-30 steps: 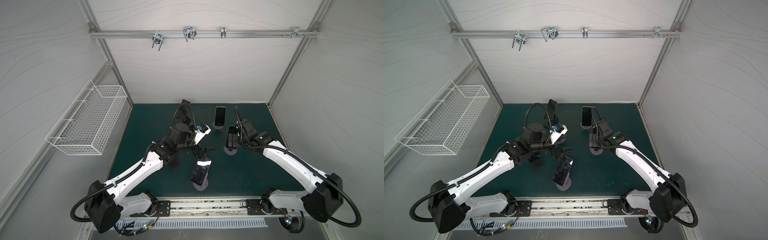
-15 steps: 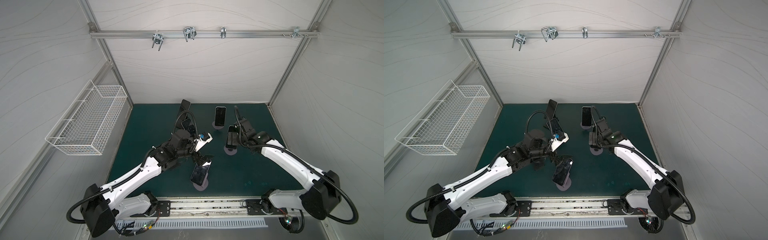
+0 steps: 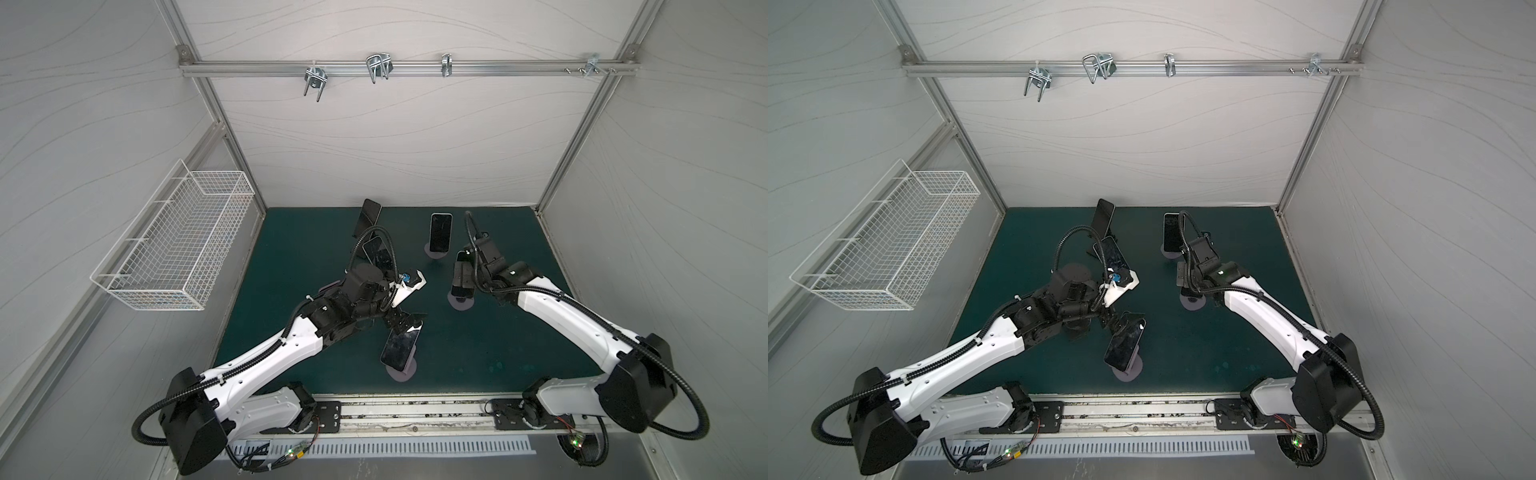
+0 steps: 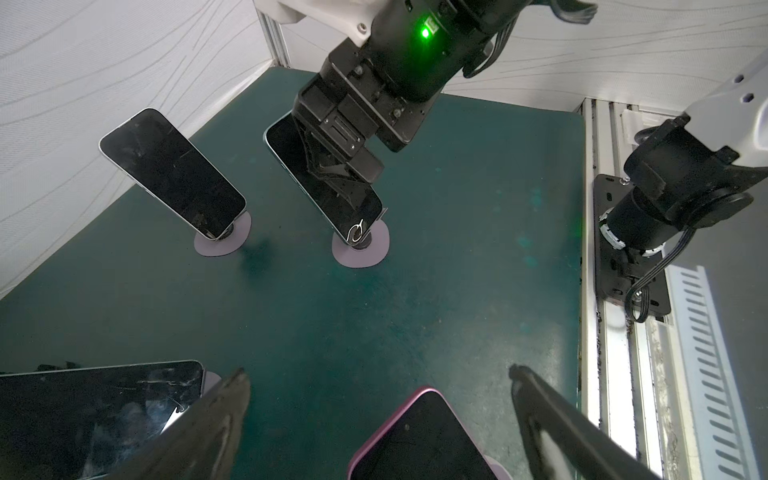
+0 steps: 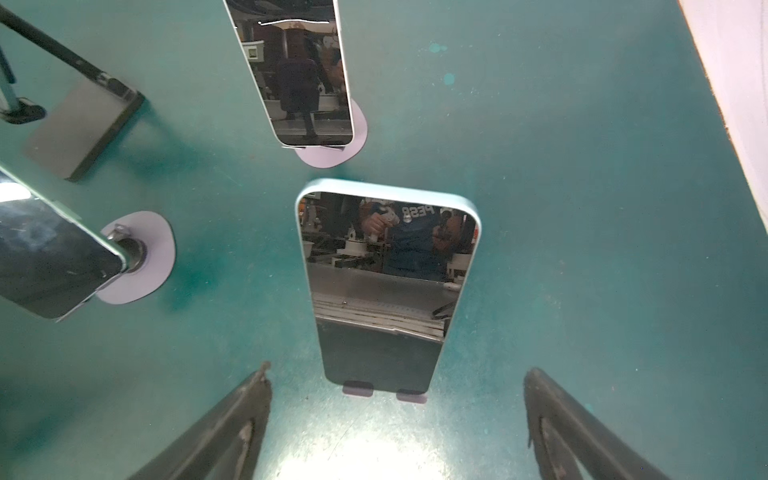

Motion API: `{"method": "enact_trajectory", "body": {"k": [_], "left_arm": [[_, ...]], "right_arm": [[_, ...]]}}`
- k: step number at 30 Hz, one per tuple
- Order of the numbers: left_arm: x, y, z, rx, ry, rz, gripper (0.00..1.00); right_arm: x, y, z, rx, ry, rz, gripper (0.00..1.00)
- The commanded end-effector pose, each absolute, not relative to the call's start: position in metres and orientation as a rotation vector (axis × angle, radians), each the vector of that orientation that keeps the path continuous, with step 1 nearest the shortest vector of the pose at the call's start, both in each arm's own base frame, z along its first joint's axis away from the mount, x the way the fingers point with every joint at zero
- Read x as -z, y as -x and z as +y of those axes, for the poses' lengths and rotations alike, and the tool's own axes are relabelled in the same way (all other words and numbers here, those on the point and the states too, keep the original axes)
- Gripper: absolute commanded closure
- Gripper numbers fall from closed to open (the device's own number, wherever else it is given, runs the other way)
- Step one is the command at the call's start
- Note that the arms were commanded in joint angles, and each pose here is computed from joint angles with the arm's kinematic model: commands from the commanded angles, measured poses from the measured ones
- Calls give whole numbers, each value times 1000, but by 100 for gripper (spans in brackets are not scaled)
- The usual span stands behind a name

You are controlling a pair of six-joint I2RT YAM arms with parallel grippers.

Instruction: Remove the phone from the phone stand

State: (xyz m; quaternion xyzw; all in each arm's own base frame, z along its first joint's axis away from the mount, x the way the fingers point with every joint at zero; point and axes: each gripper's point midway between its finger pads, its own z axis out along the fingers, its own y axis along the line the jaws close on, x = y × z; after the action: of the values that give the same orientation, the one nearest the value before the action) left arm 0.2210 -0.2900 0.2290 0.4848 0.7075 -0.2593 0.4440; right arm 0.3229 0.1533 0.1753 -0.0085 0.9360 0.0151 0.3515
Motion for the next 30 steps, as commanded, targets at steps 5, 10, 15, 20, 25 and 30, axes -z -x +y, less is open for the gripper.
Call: {"method": "enact_trajectory", "body": {"k": [5, 10, 15, 20, 25, 30], "left_arm": [[-238, -227, -296, 616, -1203, 1699, 1], [-236, -227, -296, 597, -1207, 1689, 1], [-234, -227, -297, 594, -1213, 1696, 1], [-233, -227, -296, 583, -1210, 1699, 1], [-232, -228, -296, 577, -1210, 1706, 1], [-230, -229, -296, 572, -1214, 1716, 1]], "right_arm": [[-171, -335, 156, 4, -6, 2412, 4], [-168, -340, 159, 4, -18, 2410, 4], [-160, -343, 164, -4, -28, 2429, 5], [-154, -345, 164, 14, -34, 2440, 5], [-149, -344, 167, 6, -31, 2448, 6], [-145, -344, 169, 15, -25, 2450, 8]]}}
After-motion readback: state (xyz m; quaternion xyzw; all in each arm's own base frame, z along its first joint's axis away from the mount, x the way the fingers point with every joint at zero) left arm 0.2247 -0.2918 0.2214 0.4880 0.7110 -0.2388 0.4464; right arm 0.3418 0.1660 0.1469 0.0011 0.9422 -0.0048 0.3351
